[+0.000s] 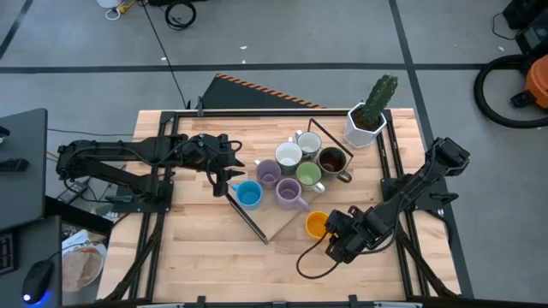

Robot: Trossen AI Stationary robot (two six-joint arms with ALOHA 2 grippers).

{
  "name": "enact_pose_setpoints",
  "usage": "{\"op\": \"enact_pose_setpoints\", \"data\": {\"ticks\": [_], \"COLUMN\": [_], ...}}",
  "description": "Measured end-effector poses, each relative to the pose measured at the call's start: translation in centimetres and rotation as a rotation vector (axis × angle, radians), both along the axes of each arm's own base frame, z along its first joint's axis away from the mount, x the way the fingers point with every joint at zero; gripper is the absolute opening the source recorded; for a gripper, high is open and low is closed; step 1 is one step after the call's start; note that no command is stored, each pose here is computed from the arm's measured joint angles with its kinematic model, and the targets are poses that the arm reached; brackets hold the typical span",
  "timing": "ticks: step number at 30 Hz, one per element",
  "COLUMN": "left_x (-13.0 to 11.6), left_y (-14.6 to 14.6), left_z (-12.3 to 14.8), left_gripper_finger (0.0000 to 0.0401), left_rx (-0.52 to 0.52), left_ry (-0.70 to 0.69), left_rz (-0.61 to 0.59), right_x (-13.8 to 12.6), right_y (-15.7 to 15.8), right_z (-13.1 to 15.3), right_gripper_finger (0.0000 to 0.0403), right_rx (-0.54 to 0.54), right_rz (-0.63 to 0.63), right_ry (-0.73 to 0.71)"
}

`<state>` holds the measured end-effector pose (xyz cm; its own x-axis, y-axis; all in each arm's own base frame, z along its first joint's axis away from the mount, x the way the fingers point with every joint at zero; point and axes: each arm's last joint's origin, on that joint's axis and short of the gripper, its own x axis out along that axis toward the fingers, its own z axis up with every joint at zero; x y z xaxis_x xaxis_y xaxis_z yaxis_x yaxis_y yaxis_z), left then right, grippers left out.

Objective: Place coffee mugs
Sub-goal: Put the orange mug on the shelf

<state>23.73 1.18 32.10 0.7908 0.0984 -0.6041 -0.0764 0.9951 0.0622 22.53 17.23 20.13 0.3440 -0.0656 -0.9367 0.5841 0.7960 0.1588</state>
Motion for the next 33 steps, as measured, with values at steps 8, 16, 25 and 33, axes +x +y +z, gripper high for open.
{"op": "enact_pose_setpoints", "data": {"ticks": [8,16,25,33], "left_x": [0.0,0.0,-0.1,-0.1], "left_y": [0.0,0.0,-0.3,-1.2], "left_z": [0.0,0.0,-0.1,-0.2], "left_gripper_finger": [0.0117,0.0117,0.0117,0.0117], "left_rx": [-0.001,-0.001,0.004,0.006], "left_ry": [0.000,0.002,0.013,0.023], "left_rz": [0.001,0.001,-0.014,-0.053], "right_x": [0.0,0.5,1.2,3.2], "right_y": [-0.2,0.1,1.4,2.6], "right_z": [-1.6,-1.4,-0.3,3.2], "right_gripper_finger": [0.0142,0.0063,0.0063,0.0063], "right_rx": [0.006,0.009,0.095,0.041], "right_rz": [0.013,-0.007,0.003,0.045], "right_ry": [-0.058,-0.132,-0.236,-0.373]}}
